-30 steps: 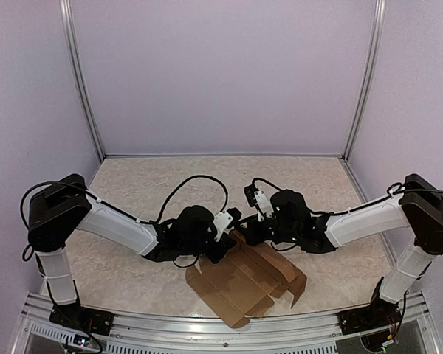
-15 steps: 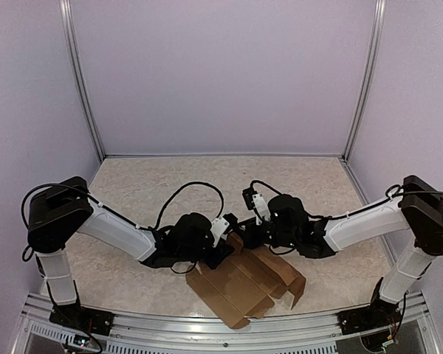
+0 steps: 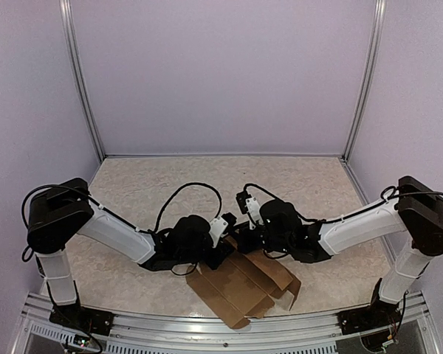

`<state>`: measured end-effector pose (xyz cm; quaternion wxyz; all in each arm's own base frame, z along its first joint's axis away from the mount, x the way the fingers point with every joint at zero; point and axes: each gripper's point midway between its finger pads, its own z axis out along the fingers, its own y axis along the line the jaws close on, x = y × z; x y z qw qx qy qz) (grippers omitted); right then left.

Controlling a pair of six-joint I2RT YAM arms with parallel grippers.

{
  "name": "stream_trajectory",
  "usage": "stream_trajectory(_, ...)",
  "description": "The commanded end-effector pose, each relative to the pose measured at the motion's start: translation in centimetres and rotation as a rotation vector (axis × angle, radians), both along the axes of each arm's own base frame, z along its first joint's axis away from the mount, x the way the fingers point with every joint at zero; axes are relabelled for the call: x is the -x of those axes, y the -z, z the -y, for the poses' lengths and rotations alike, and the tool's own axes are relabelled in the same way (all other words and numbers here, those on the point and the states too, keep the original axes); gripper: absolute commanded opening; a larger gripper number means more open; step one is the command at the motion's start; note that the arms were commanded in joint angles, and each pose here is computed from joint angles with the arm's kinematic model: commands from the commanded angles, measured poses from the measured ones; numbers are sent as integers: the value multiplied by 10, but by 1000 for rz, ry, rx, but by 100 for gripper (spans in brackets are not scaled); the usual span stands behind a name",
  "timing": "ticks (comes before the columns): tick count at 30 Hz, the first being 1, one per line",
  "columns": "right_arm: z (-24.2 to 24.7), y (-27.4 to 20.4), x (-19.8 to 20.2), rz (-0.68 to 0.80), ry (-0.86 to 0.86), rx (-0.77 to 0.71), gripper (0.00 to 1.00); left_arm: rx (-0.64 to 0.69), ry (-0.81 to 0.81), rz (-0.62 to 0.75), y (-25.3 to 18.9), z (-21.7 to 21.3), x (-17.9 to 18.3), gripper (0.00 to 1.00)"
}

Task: Fold the paper box

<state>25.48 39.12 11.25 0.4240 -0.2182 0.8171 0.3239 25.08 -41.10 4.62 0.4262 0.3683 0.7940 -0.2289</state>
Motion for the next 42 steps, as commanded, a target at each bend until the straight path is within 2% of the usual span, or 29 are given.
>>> stream_trajectory(1, 8, 31, 6, -50, 18, 108, 0, 26, -16, 13, -5, 4, 0, 28)
stream_trajectory(8, 14, 23, 4, -32, 46, 100, 0, 15, -20, 4, -2, 6, -2, 0)
stream_trajectory(15, 28, 5, 5, 6, 70, 91, 0, -25, -124, -8, 0, -2, -15, 0)
stream_trajectory(20, 49, -20, 10, 51, 82, 116, 15, -36, -208, -10, -8, -17, -21, 0)
stream_trajectory(27, 84, -72, 27, 104, 79, 121, 21, -42, -322, -44, -26, -27, -30, 0)
stream_trajectory(33, 113, -84, 36, 48, 138, 154, 17, -80, -449, -88, -30, -33, -33, 0)
stream_trajectory(42, 130, -66, 34, -84, 264, 171, 25, -90, -521, -130, -28, -40, -25, 0)
